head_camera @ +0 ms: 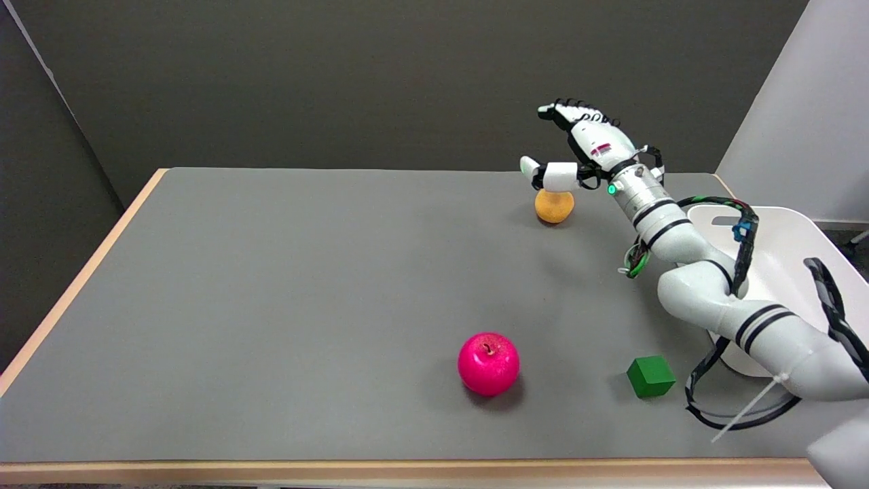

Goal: Pick up the yellow pear.

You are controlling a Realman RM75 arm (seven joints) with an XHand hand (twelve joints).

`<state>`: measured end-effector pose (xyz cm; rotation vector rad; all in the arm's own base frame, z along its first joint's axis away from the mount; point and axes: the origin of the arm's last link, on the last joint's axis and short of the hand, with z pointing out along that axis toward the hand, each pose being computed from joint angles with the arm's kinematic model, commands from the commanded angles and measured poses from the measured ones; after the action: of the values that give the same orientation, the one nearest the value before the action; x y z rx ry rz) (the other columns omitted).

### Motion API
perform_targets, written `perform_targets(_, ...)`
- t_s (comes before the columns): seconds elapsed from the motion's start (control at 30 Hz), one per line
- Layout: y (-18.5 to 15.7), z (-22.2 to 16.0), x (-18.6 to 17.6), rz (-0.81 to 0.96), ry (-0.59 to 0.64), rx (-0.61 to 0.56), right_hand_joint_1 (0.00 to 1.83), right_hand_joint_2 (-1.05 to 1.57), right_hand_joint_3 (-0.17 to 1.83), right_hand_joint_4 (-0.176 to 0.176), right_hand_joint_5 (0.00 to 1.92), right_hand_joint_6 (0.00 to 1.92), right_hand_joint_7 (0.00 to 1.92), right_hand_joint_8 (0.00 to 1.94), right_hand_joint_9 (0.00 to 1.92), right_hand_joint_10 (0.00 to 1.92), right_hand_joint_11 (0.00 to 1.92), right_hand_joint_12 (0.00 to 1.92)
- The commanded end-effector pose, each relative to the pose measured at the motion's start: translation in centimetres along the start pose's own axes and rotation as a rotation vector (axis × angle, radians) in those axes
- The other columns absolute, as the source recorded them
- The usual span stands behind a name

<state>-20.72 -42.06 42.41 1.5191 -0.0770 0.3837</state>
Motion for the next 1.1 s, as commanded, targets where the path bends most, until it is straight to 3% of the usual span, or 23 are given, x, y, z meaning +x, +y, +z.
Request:
perform_targets(0.03, 4.4, 0.5, -2.0, -0.048, -0.171, -0.185, 0.34, 0.57, 0.94, -0.048, 0.15, 0.43, 0.13, 0.35, 0.04, 0.68, 0.0, 1.08)
perform_targets(0.37, 5.1, -1.1, -2.3, -0.037, -0.164, -0.197, 0.33, 0.57, 0.93, -0.101, 0.15, 0.43, 0.16, 0.36, 0.06, 0.69, 0.0, 1.1)
perform_targets(0.63, 4.3, -0.8, -2.4, -0.042, -0.169, -0.176, 0.32, 0.56, 0.92, -0.109, 0.15, 0.43, 0.17, 0.36, 0.08, 0.7, 0.0, 1.11)
perform_targets(0.83, 3.7, 0.1, -3.5, -0.052, -0.203, -0.162, 0.37, 0.58, 0.85, -0.133, 0.17, 0.43, 0.2, 0.34, 0.1, 0.72, 0.0, 1.16)
perform_targets(1.1, 4.8, 0.4, -6.1, -0.024, -0.26, -0.236, 0.39, 0.6, 0.81, -0.14, 0.19, 0.42, 0.22, 0.32, 0.11, 0.73, 0.0, 1.19)
